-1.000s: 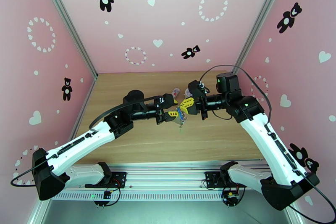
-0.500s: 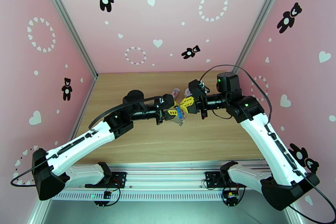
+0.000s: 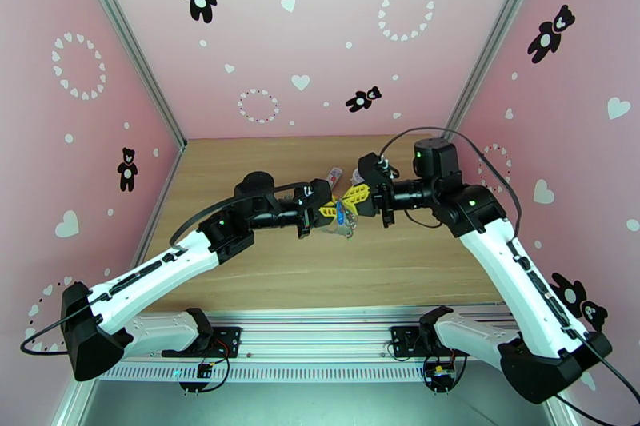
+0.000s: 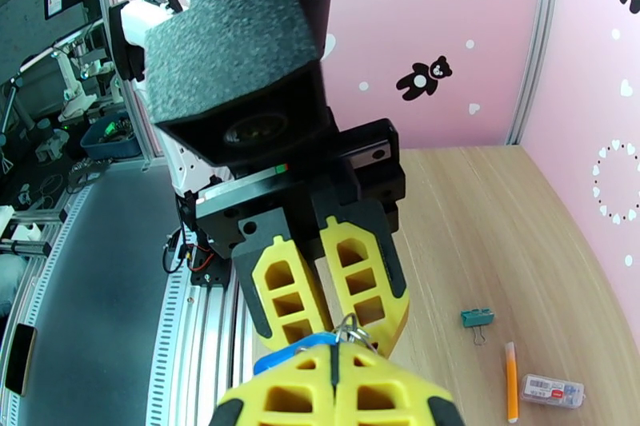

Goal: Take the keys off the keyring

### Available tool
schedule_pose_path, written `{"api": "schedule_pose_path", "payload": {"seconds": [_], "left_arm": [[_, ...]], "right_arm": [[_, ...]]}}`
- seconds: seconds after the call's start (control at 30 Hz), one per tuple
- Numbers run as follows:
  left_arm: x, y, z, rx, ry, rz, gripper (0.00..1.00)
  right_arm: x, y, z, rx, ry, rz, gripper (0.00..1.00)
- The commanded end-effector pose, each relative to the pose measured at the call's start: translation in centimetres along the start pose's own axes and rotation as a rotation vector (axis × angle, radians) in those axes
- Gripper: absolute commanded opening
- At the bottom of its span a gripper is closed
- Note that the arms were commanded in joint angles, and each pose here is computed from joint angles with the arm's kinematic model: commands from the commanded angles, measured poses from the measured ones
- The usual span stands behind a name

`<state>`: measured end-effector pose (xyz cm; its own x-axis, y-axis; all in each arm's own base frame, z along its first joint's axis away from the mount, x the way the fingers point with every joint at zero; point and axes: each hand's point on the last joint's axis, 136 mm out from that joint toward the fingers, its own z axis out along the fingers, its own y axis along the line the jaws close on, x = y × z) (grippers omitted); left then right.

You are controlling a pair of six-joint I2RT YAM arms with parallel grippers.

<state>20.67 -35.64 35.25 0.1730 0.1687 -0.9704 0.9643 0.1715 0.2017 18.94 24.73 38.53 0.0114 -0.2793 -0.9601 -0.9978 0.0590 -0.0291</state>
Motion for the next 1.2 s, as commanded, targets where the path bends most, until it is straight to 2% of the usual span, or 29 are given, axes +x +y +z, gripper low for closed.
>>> {"api": "schedule_pose_path", "payload": {"seconds": [0.0, 0.43, 0.6, 0.83, 1.0, 1.17], "left_arm": [[-1.6, 0.4, -0.2, -0.005, -0.036, -0.016, 0.13], [-2.7, 1.6, -0.6, -0.049, -0.024, -0.074, 0.07], [-3.6, 2.2, -0.9, -0.065, -0.028, -0.111, 0.05], [-4.1, 2.9, -0.8, -0.076, -0.013, -0.181, 0.06], [-3.6, 2.4, -1.0, -0.067, -0.040, -0.189, 0.21], [-2.9, 1.8, -1.9, -0.074, -0.028, -0.191, 0.36]], "right_arm": [[-0.2, 0.9, -0.3, 0.018, 0.017, -0.040, 0.00], [1.2, 2.0, 0.1, 0.100, 0.167, -0.172, 0.00], [2.9, 1.6, -0.1, 0.186, 0.273, -0.266, 0.00], [4.5, 1.2, 0.4, 0.216, 0.385, -0.352, 0.00], [2.3, 0.2, 1.0, 0.249, 0.293, -0.385, 0.00], [1.6, -0.9, 1.5, 0.222, 0.269, -0.347, 0.00]]}}
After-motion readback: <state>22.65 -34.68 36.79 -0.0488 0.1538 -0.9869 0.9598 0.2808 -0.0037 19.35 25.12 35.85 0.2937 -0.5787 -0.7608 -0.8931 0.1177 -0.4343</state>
